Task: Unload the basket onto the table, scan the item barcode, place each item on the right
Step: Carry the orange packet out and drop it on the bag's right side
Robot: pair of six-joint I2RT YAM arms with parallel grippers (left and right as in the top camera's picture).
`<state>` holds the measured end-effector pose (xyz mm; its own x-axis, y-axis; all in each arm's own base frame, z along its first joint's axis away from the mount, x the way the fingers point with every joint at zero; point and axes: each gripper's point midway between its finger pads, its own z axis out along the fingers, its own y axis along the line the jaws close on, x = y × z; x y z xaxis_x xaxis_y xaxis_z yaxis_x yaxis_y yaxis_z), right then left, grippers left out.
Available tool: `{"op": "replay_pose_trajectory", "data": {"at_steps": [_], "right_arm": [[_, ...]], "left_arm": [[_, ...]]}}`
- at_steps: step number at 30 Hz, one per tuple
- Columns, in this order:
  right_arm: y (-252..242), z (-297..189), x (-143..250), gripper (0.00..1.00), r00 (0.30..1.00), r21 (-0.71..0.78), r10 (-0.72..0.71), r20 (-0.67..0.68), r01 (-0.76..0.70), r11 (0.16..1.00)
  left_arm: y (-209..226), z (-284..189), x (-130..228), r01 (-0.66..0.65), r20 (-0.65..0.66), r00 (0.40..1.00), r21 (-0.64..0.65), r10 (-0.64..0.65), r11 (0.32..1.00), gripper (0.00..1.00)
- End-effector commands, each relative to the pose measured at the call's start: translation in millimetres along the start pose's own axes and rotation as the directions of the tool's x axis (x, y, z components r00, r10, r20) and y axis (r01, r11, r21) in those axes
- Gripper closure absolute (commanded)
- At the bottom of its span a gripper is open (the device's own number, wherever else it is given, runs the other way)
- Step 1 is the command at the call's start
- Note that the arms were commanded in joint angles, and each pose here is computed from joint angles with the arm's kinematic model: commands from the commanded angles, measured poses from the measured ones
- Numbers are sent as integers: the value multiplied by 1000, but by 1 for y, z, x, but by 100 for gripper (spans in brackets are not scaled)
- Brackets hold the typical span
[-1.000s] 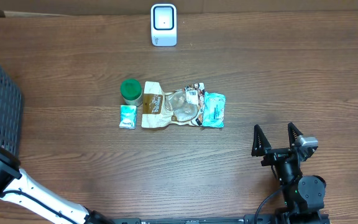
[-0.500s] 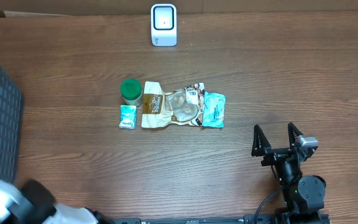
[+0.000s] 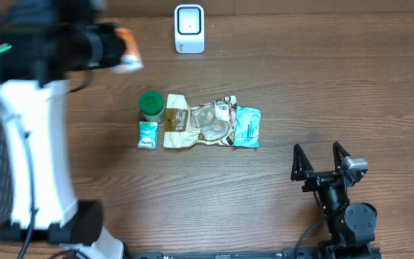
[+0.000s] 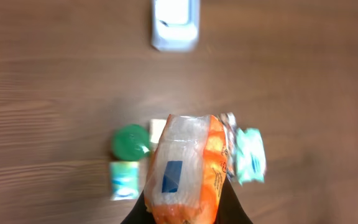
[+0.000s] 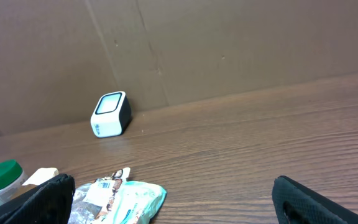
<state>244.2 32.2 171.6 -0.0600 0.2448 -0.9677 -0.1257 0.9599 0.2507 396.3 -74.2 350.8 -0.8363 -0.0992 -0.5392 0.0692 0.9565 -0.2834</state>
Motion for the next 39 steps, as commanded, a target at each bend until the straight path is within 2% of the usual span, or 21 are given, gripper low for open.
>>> {"op": "replay_pose_trajectory", "data": {"at_steps": [1, 5, 11, 16, 19, 20, 21, 22, 23, 24, 27, 31, 32, 34, 39], "right_arm": [[-1, 0, 2, 0, 1000, 3, -1, 4, 1, 1000], [-1, 0, 1, 0, 1000, 2, -1, 4, 1, 1000], [-1, 0, 2, 0, 1000, 3, -1, 4, 1, 1000], [-1, 0, 1, 0, 1000, 2, -1, 4, 1, 1000], [-2, 0, 1, 0, 1000, 3, -1, 4, 1, 1000], [-1, 0, 1, 0, 1000, 2, -1, 4, 1, 1000], [-1, 0, 1, 0, 1000, 2, -1, 4, 1, 1000], [-1, 0, 1, 0, 1000, 2, -1, 4, 1, 1000], [-1, 0, 2, 0, 1000, 3, -1, 4, 1, 1000], [-1, 0, 2, 0, 1000, 3, -1, 4, 1, 1000], [-1, 0, 1, 0, 1000, 2, -1, 4, 1, 1000], [-1, 0, 1, 0, 1000, 2, -1, 4, 1, 1000], [-1, 0, 1, 0, 1000, 2, -1, 4, 1, 1000], [-1, 0, 1, 0, 1000, 2, -1, 4, 1, 1000], [-1, 0, 1, 0, 1000, 2, -1, 4, 1, 1000]], "left_arm": [[-34, 69, 23, -55, -174, 983, 36, 61, 998, 96], [-60, 129, 52, -47, -321, 945, 39, 57, 998, 96], [-97, 197, 104, -120, -478, 869, 57, 132, 991, 96], [-115, 235, 141, -145, -559, 816, 54, 150, 988, 96], [-121, 242, 149, -159, -573, 803, 59, 164, 986, 96], [-121, 243, 151, -160, -575, 801, 59, 165, 985, 90], [-121, 243, 151, -161, -575, 801, 59, 166, 985, 69], [-119, 243, 151, -163, -576, 801, 52, 163, 985, 56], [-116, 242, 149, -165, -575, 802, 43, 159, 985, 51], [-110, 240, 145, -167, -570, 807, 23, 150, 986, 41], [-100, 223, 128, -153, -544, 829, 6, 131, 988, 29], [-93, 167, 81, -142, -417, 898, 28, 141, 990, 19], [-88, 141, 63, -144, -359, 921, 39, 149, 989, 10], [-74, 103, 42, -145, -280, 948, 39, 150, 989, 0], [-13, 23, 10, -113, -122, 987, -23, 109, 993, 0]]}}
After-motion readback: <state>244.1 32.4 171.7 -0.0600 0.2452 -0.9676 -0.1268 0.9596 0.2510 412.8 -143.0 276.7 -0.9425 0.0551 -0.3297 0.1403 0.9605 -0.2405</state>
